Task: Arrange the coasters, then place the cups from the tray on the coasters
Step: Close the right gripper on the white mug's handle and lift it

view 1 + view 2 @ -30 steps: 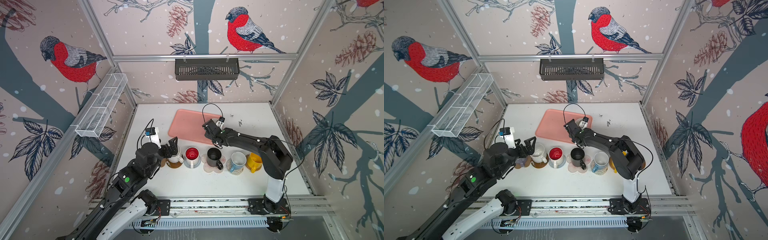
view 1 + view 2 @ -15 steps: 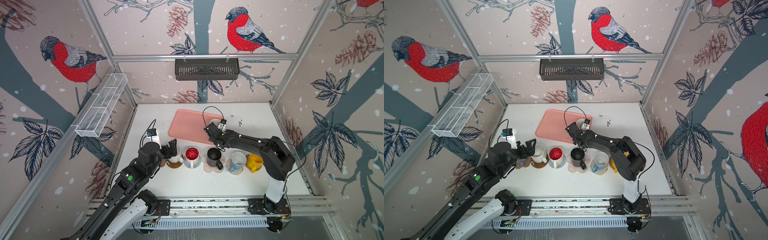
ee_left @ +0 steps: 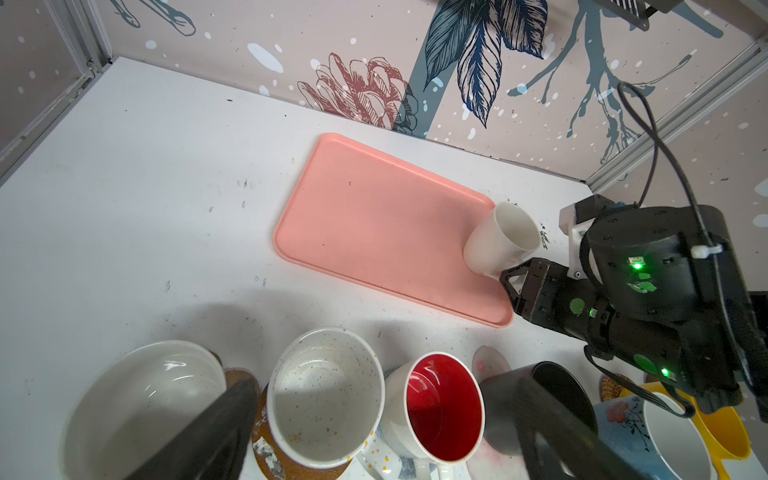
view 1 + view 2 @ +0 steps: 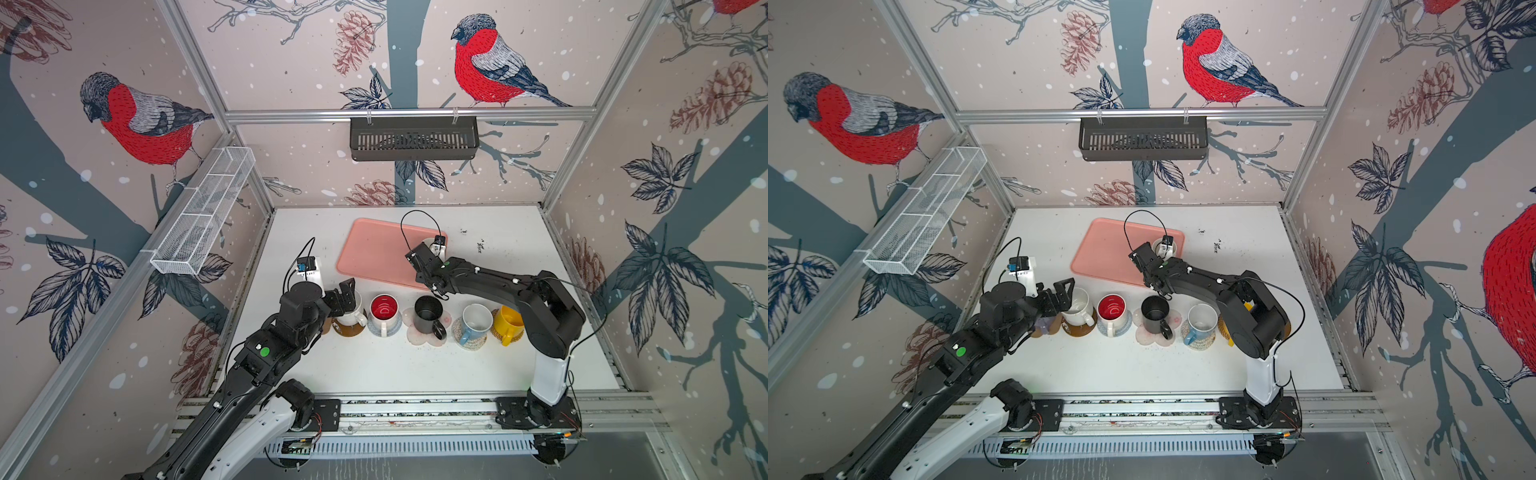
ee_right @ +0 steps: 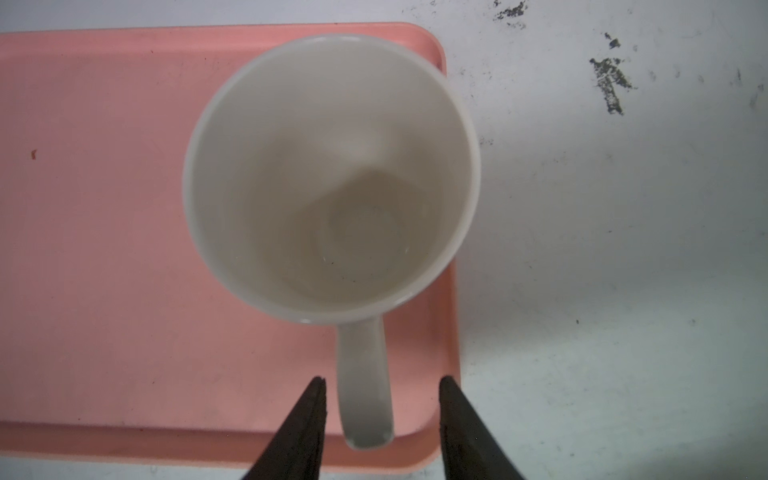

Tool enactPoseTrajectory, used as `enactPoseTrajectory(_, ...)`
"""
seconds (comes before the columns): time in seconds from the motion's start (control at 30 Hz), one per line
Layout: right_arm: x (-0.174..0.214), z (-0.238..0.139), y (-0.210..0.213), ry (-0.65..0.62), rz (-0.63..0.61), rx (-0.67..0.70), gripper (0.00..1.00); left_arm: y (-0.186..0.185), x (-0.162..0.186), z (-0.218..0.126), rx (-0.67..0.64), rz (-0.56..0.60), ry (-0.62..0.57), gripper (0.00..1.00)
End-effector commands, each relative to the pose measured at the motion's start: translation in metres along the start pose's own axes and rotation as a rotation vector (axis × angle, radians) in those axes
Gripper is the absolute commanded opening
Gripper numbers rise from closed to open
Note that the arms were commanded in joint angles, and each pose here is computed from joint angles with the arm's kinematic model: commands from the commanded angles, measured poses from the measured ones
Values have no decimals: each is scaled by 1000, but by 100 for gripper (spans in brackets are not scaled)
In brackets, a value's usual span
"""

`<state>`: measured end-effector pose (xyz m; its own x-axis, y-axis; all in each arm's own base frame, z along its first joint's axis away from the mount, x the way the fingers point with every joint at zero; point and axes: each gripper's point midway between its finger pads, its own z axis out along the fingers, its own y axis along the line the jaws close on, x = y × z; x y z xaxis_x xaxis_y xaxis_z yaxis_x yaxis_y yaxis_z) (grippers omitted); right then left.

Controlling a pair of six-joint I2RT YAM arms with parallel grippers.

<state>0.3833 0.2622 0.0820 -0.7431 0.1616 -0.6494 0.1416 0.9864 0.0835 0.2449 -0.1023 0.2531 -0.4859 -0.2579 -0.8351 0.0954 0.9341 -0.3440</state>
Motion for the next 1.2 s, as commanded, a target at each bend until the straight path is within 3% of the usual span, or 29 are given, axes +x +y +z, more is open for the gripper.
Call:
enactPoseTrajectory(0.0, -2, 3, 2, 4, -9, -15, 40, -2, -2, 1, 7, 15, -9, 95)
enactPoseTrajectory(0.33, -5, 10, -2, 25, -14, -22, 17, 0, -1, 2, -3, 20, -7, 95)
enactPoseTrajectory(0.67, -4, 8, -1, 18, -40, -34, 5, 1, 2, 5, -10, 25, 5, 95)
enactPoseTrajectory(1.17, -7, 2, 12, -5, -82, -120, 1, 2, 4, 7, -17, 27, 14, 95)
